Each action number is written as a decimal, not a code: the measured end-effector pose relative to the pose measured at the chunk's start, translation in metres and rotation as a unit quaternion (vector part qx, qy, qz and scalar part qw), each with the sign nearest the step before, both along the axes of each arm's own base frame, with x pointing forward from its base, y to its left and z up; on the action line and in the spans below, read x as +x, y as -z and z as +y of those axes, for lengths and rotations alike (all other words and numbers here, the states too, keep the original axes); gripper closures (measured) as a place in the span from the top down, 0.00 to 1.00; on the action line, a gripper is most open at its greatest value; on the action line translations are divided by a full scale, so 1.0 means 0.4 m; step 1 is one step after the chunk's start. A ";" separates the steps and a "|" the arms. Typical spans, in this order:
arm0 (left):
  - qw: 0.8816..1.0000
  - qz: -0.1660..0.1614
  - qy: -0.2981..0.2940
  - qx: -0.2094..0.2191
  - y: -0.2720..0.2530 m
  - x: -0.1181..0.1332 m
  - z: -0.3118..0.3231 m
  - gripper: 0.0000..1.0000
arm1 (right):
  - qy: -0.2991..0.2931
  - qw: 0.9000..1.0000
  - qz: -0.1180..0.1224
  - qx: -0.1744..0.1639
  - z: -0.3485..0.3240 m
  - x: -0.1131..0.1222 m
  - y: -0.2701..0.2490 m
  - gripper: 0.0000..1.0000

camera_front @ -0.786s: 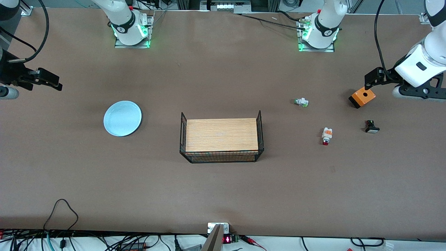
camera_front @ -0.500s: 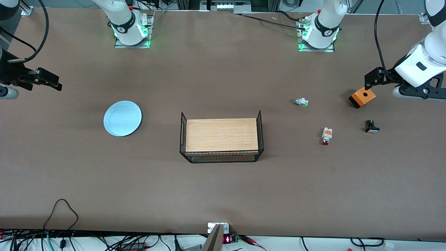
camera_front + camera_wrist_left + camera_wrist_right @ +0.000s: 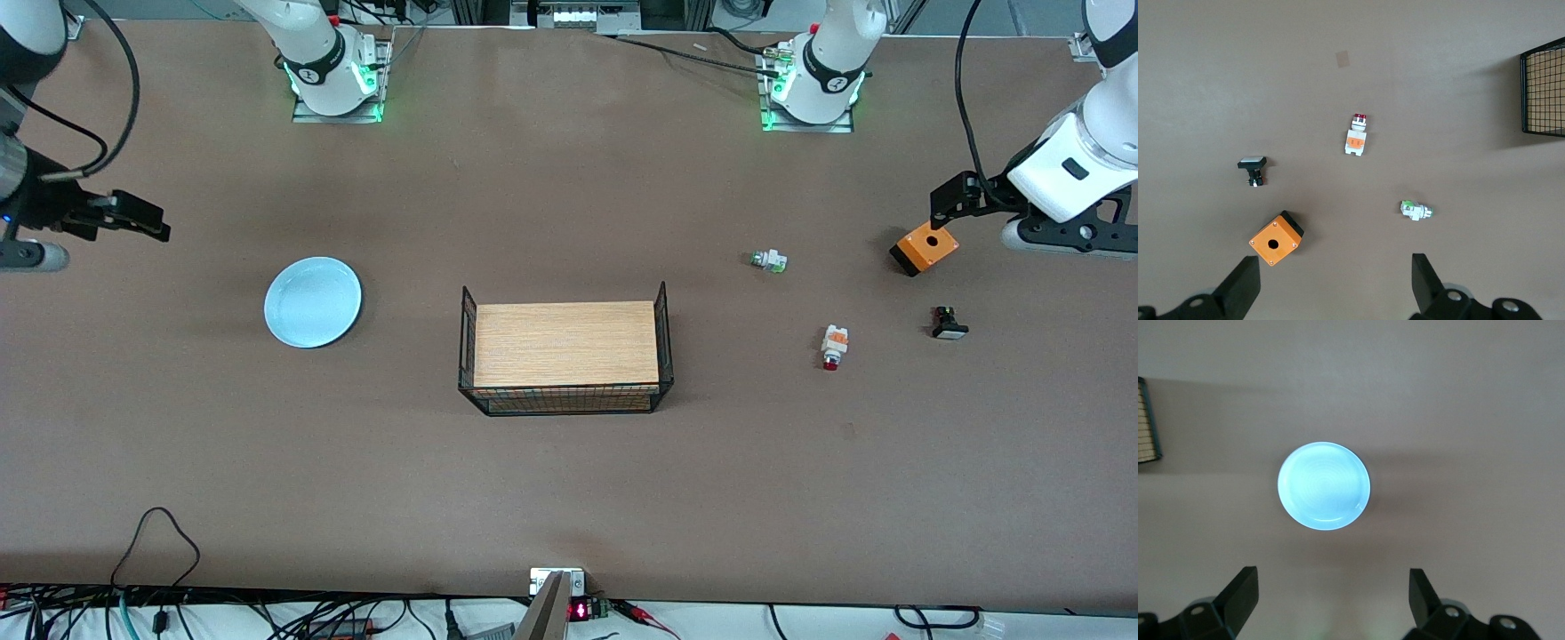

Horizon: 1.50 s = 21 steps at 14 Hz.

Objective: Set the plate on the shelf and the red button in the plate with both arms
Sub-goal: 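Move the right gripper toward the light-blue plate's rim, then lower the right gripper and grasp the plate's rim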

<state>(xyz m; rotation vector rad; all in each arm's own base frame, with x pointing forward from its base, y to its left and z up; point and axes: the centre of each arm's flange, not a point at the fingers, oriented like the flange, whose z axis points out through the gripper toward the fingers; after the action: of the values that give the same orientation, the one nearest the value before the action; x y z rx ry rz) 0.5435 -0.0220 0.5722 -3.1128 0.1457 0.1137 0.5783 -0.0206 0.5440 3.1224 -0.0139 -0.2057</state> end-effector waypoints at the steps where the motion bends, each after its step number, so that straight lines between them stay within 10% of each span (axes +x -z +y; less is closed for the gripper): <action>1: 1.000 0.000 0.000 0.000 0.000 0.000 0.000 1.00 | -0.001 1.000 0.006 -0.011 -0.006 0.021 0.043 1.00; 12: 1.000 0.001 -0.001 0.000 0.000 0.000 0.003 1.00 | 0.004 0.997 0.059 -0.041 -0.072 0.084 0.531 1.00; 21: 1.000 0.001 -0.002 0.000 0.001 0.000 0.005 1.00 | 0.002 0.999 0.027 -0.032 -0.105 -0.070 0.816 1.00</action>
<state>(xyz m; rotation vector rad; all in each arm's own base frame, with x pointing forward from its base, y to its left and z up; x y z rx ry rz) 0.5433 -0.0202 0.5720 -3.1131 0.1406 0.1182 0.5505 -0.0625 0.2177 3.0519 -0.0259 -0.2838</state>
